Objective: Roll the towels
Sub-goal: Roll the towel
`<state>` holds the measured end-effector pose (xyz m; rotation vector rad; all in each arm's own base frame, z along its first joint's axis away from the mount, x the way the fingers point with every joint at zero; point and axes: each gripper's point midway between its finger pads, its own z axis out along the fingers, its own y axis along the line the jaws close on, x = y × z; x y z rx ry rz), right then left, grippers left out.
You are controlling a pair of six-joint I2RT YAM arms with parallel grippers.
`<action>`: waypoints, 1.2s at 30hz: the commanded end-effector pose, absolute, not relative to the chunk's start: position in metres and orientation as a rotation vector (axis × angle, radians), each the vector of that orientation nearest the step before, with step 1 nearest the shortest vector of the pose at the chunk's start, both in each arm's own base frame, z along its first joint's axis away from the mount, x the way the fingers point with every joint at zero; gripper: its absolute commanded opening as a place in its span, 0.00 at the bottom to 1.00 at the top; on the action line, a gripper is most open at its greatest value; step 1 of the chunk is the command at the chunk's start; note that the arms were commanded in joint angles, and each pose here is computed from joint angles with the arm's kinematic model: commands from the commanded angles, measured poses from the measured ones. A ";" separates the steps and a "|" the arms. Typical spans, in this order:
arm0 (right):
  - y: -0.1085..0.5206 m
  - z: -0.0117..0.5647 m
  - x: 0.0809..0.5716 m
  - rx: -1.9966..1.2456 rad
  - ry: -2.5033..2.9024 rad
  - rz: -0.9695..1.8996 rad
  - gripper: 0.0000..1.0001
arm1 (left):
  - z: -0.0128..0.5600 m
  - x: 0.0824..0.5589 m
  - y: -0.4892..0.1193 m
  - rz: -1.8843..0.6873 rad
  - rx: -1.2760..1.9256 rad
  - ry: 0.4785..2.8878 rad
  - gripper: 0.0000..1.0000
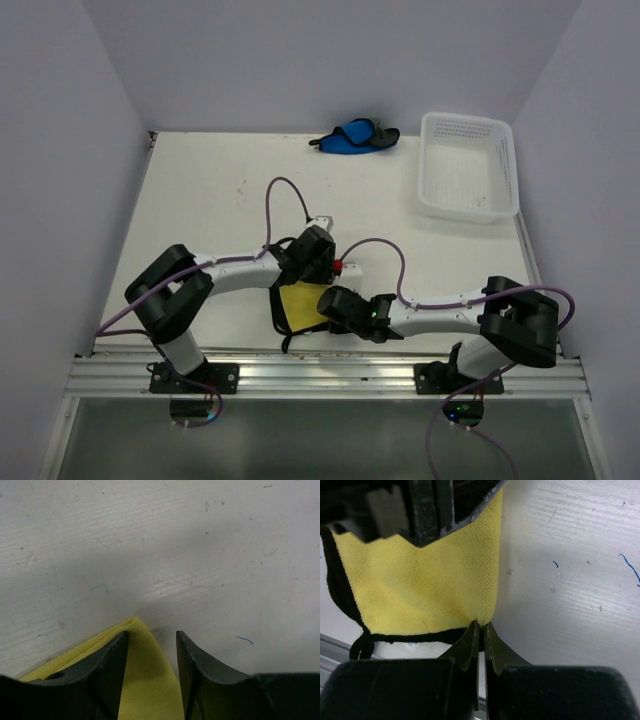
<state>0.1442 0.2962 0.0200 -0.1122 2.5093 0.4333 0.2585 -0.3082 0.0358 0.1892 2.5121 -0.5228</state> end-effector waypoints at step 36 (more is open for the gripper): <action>0.303 0.005 0.145 -0.067 2.506 0.449 0.00 | 0.064 0.263 -0.290 -0.161 0.160 2.408 0.43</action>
